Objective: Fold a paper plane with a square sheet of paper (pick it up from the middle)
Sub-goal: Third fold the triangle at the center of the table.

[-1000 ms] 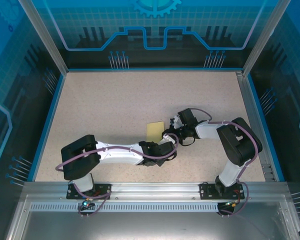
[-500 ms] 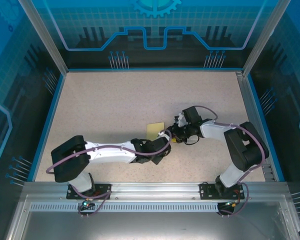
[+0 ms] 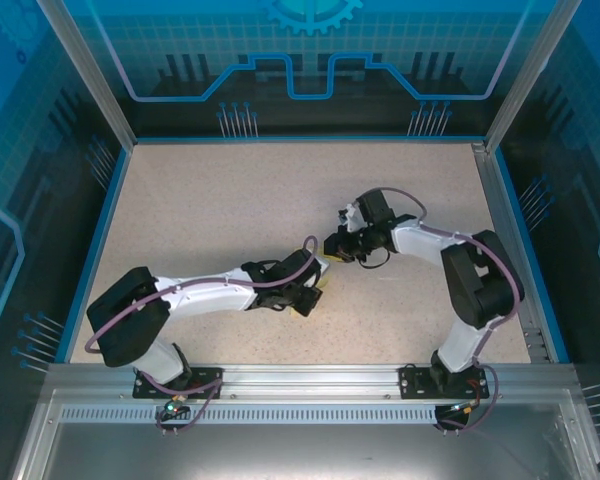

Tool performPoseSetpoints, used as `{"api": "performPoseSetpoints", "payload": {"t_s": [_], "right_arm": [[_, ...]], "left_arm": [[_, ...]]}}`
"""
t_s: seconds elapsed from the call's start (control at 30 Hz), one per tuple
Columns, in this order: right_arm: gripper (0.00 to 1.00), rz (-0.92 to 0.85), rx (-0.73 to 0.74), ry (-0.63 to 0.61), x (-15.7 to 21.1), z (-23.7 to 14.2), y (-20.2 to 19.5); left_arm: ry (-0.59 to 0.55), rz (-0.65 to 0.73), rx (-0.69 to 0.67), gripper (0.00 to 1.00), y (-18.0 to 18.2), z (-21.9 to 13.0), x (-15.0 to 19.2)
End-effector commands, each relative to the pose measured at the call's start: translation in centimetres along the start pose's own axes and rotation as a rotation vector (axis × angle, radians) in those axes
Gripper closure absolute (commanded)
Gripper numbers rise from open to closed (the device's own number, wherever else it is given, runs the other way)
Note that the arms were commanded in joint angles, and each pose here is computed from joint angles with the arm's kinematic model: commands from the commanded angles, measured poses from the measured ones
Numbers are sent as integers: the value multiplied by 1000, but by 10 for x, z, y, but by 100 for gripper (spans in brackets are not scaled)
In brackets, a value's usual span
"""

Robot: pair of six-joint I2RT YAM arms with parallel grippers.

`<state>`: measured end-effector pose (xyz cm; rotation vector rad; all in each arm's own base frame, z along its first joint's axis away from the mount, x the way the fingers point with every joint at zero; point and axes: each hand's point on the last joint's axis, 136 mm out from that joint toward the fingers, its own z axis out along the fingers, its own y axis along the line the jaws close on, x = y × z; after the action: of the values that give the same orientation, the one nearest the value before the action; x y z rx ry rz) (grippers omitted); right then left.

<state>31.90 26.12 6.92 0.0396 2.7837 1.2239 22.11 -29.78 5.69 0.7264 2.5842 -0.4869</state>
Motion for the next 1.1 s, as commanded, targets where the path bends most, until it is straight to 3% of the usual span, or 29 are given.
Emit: {"api": "performPoseSetpoints", "payload": {"t_s": [0.0,0.43,1.07], "right_arm": [[87,-11,40,88,9,18,-4],[90,-45,214,187,14,51,-40],[89,-40,232,206,15,54,-43]], "left_arm": [[11,-18,82,94,-4,-3,1],[49,-102,160,93,16,4,2],[74,-157,149,90,49,16,0]]}}
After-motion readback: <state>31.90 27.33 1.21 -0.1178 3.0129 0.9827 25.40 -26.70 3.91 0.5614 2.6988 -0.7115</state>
